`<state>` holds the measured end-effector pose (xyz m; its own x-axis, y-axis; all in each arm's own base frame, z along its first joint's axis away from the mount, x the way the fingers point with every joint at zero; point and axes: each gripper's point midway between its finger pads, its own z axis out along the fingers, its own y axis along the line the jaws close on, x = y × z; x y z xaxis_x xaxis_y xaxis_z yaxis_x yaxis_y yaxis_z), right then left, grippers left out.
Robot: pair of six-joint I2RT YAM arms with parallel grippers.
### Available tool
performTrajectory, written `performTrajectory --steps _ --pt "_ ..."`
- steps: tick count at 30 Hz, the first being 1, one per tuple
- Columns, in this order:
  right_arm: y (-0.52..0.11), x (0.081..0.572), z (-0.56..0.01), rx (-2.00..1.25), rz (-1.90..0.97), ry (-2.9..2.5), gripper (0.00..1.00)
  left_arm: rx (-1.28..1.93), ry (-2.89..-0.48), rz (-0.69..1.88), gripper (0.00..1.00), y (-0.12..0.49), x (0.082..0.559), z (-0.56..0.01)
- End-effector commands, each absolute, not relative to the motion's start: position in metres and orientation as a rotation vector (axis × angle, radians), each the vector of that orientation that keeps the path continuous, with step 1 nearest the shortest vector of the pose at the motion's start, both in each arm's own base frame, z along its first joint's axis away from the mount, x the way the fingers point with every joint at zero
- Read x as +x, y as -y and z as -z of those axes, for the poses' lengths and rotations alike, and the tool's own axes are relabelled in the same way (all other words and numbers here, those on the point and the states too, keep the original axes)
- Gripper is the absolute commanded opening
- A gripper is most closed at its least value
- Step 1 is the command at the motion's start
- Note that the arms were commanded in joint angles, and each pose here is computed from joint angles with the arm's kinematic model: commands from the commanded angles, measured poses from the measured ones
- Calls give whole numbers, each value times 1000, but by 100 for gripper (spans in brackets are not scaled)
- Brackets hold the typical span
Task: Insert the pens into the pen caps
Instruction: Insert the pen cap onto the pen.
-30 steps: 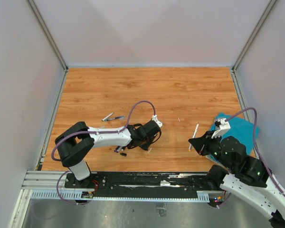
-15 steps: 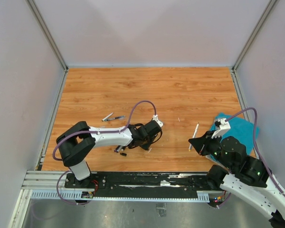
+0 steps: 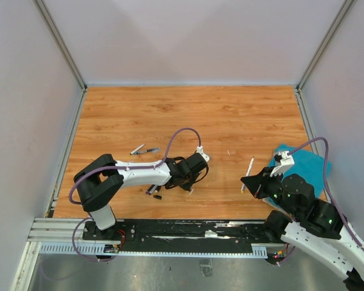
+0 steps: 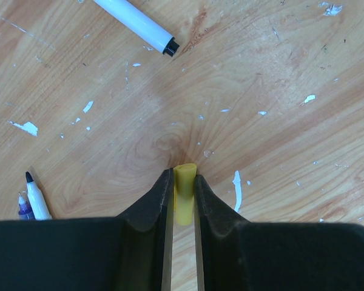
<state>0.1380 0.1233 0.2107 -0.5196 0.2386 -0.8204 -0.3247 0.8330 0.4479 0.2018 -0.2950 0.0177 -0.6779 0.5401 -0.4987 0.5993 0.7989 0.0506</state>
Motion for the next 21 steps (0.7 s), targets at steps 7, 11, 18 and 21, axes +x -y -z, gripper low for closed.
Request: performTrajectory --steps 7,11,18,21 --pt "-132 138 -205 -98 -711 -2016 1 894 -2479 192 1 301 200 -20" --pt "-134 139 -205 -109 -705 -2017 1 899 -2464 225 0 303 199 -25" --pt "-154 142 -198 -203 -743 -2017 1 909 -2392 408 0 322 193 -47" --pt "-161 144 -196 -229 -750 -2010 0 900 -2357 470 1 327 191 -58"
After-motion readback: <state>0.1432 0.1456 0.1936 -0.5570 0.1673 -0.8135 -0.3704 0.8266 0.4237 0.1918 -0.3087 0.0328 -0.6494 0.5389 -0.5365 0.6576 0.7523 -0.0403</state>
